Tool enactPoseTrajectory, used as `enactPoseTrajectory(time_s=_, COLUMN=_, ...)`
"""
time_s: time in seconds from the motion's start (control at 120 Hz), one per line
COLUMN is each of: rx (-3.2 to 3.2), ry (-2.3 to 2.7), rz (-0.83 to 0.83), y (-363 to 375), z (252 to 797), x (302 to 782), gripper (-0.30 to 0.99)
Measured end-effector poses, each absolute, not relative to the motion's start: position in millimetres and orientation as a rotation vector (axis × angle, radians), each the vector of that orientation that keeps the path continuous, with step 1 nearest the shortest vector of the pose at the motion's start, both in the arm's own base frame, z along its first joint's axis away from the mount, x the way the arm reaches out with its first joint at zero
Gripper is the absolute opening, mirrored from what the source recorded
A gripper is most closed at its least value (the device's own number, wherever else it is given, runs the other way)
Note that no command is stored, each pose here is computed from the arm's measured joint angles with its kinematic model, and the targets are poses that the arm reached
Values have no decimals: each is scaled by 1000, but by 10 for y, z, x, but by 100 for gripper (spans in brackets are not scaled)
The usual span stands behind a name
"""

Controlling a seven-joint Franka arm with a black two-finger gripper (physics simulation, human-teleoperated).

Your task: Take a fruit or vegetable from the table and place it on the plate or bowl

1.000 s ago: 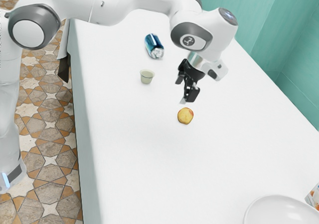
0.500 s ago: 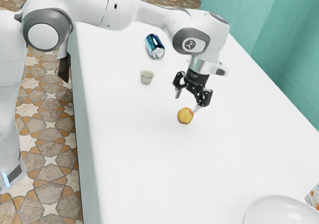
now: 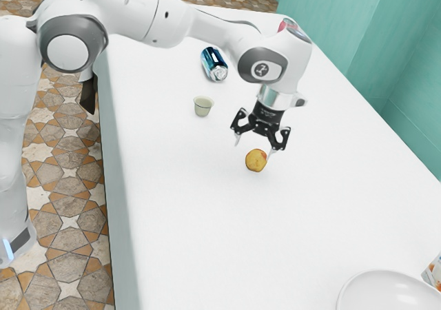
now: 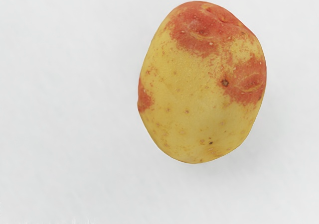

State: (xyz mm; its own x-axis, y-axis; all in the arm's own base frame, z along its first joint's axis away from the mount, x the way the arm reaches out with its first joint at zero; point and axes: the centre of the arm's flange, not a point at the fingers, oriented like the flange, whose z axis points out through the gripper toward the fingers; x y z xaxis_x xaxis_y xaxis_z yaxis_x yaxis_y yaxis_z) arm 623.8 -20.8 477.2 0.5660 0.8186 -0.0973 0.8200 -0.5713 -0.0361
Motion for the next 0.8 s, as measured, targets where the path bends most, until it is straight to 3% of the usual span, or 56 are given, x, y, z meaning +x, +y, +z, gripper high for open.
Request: enactPoseTrajectory(time_s=0.8, rx=2574, ry=1805, rz=-174, y=-33, z=4599, x=6404, gripper=69)
